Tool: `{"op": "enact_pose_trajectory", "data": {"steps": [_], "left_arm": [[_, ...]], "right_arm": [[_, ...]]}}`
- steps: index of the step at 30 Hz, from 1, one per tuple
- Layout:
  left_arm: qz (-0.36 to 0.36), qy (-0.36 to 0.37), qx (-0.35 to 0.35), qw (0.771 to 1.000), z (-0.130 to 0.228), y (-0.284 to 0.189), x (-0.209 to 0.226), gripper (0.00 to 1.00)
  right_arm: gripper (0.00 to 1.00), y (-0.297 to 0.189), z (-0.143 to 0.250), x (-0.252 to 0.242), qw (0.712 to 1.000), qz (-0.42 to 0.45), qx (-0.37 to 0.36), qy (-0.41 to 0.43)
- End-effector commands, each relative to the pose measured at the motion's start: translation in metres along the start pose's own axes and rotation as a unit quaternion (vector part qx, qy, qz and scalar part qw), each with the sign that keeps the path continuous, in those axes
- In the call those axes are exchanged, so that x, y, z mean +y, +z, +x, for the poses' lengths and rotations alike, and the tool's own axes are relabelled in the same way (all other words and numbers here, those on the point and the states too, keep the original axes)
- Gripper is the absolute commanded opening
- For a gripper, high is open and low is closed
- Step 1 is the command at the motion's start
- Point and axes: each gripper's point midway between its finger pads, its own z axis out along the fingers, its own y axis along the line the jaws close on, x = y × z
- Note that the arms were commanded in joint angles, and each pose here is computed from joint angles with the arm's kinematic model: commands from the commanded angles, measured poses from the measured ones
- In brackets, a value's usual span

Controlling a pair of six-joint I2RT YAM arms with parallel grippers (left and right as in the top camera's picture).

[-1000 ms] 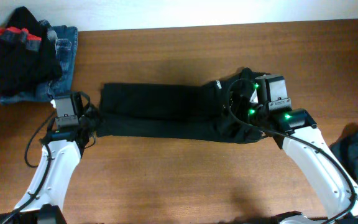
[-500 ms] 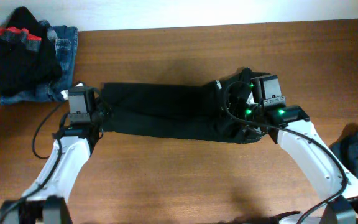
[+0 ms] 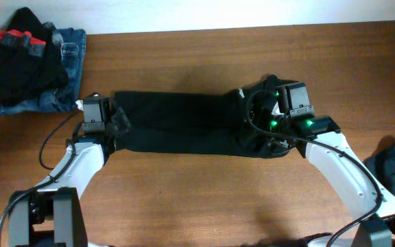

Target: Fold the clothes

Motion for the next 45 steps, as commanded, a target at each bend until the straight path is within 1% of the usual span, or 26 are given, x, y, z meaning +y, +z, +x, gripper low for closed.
{"op": "enact_pose_trajectory", "data": {"steps": [1, 5, 8, 12, 14, 16, 19, 23, 25, 27, 28, 29, 35, 38, 40, 42, 45], "left_arm": [[-0.005, 0.023, -0.003, 1.0, -0.004, -0.001, 0.0, 0.79], [-0.004, 0.023, -0.002, 1.0, -0.006, -0.009, 0.0, 0.79], [0.001, 0.022, -0.013, 1.0, -0.013, -0.024, -0.002, 0.79], [0.016, 0.018, -0.045, 0.999, -0.03, -0.058, -0.006, 0.79], [0.024, 0.016, -0.061, 0.998, -0.037, -0.078, -0.007, 0.79], [0.03, 0.014, -0.075, 0.997, -0.042, -0.096, -0.007, 0.79], [0.033, 0.023, -0.084, 0.996, -0.044, -0.112, -0.005, 0.79], [0.022, 0.026, -0.059, 0.998, -0.032, -0.111, 0.001, 0.79], [0.016, 0.029, -0.047, 0.998, -0.026, -0.108, 0.003, 0.86], [0.011, 0.03, -0.035, 0.999, -0.021, -0.106, 0.005, 0.87], [0.008, 0.031, -0.03, 0.999, -0.018, -0.105, 0.006, 0.92], [0.007, 0.032, -0.026, 0.999, -0.017, -0.105, 0.007, 0.94], [0.001, 0.033, -0.013, 0.999, -0.01, -0.104, 0.01, 0.96], [0.001, 0.033, -0.013, 0.999, -0.01, -0.104, 0.01, 0.96], [0.001, 0.033, -0.013, 0.999, -0.01, -0.104, 0.01, 0.96], [0.001, 0.033, -0.013, 0.999, -0.01, -0.104, 0.01, 0.96], [0.001, 0.033, -0.013, 0.999, -0.01, -0.104, 0.01, 0.96]], "right_arm": [[0.99, 0.0, -0.001, 0.003, 1.0, -0.002, 0.0, -0.009], [0.99, 0.0, 0.0, 0.01, 1.0, -0.019, 0.003, -0.014], [0.99, -0.002, 0.001, 0.029, 0.997, -0.07, 0.011, -0.036], [0.99, -0.009, 0.007, 0.058, 0.987, -0.149, 0.034, -0.051], [0.99, -0.009, 0.013, 0.065, 0.985, -0.161, 0.044, -0.051], [0.99, -0.008, 0.022, 0.072, 0.983, -0.164, 0.054, -0.058], [0.99, -0.005, 0.038, 0.086, 0.983, -0.159, 0.062, -0.071], [0.99, 0.005, 0.05, 0.106, 0.983, -0.135, 0.029, -0.121], [0.99, 0.013, 0.053, 0.11, 0.983, -0.119, 0.013, -0.138], [0.99, 0.022, 0.056, 0.11, 0.982, -0.102, 0.005, -0.156], [0.99, 0.029, 0.058, 0.109, 0.98, -0.096, 0.006, -0.172], [0.99, 0.034, 0.059, 0.108, 0.979, -0.094, 0.008, -0.183], [0.99, 0.059, 0.068, 0.109, 0.951, -0.113, 0.059, -0.28], [0.99, 0.057, 0.058, 0.117, 0.935, -0.108, 0.059, -0.331], [0.99, 0.053, 0.049, 0.126, 0.917, -0.104, 0.055, -0.382], [0.99, 0.051, 0.035, 0.125, 0.9, -0.069, 0.047, -0.427], [0.99, 0.053, 0.024, 0.117, 0.874, -0.021, 0.054, -0.483]]}}
